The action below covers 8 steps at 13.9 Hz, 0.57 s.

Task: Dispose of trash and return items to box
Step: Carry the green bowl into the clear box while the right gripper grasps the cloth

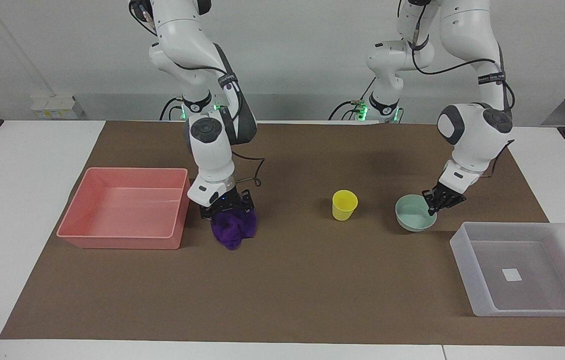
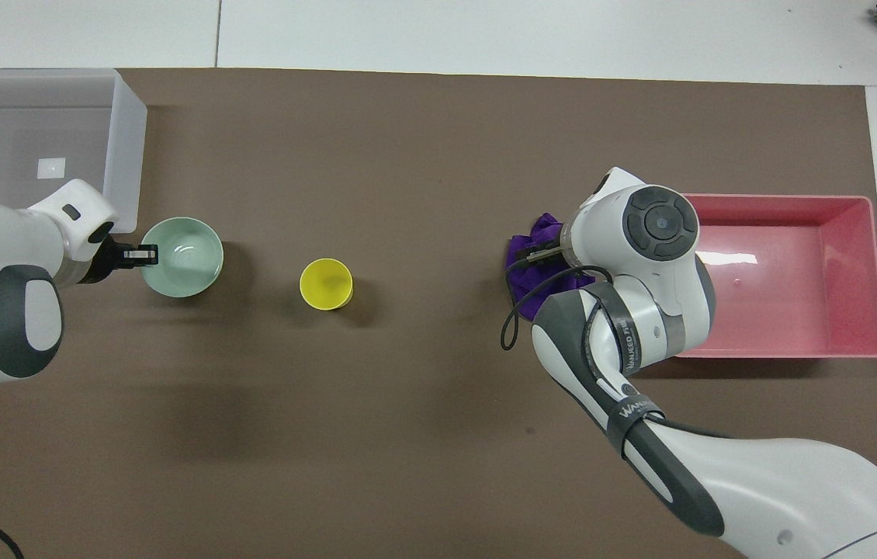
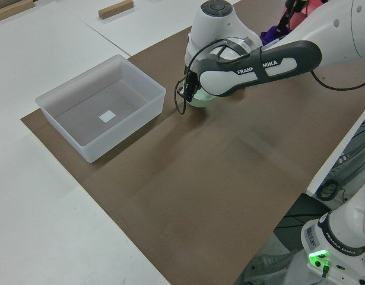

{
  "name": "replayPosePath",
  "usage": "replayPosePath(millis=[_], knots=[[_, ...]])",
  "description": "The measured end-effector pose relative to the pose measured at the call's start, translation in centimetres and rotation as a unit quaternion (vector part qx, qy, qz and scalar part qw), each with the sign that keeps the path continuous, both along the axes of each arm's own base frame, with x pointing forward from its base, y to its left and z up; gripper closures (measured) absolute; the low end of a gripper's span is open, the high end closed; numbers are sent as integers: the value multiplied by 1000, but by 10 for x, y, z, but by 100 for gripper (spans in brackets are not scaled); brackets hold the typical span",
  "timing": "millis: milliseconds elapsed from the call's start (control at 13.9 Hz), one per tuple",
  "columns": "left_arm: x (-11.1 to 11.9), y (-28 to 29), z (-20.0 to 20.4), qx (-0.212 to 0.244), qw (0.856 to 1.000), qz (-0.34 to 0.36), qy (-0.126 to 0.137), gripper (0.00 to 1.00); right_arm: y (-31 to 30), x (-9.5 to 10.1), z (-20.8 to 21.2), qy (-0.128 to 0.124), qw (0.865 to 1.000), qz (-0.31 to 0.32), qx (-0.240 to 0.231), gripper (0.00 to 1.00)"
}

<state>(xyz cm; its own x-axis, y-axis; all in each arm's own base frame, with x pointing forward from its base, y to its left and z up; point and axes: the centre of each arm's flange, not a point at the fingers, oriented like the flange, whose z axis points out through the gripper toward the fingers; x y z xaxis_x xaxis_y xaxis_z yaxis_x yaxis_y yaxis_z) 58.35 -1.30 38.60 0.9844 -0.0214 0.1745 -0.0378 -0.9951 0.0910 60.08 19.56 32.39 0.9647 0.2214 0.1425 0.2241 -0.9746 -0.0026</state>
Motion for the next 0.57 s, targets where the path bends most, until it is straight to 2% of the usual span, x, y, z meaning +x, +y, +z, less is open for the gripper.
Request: replayPosePath(millis=[143, 215, 430, 502, 574], knots=[[18, 4, 41, -2, 1000, 1, -19, 98, -1, 0, -9, 4, 1000, 3, -2, 7], [26, 8, 57, -3, 1000, 4, -31, 98, -1, 0, -10, 5, 1000, 2, -2, 15], [54, 34, 87, -3, 998, 24, -65, 98, -1, 0, -10, 5, 1000, -6, -1, 51], [63, 48, 94, -3, 997, 34, -74, 98, -1, 0, -10, 5, 1000, -9, -1, 66], [72, 65, 98, -2, 995, 47, -83, 98, -1, 0, -10, 5, 1000, -12, 0, 75]])
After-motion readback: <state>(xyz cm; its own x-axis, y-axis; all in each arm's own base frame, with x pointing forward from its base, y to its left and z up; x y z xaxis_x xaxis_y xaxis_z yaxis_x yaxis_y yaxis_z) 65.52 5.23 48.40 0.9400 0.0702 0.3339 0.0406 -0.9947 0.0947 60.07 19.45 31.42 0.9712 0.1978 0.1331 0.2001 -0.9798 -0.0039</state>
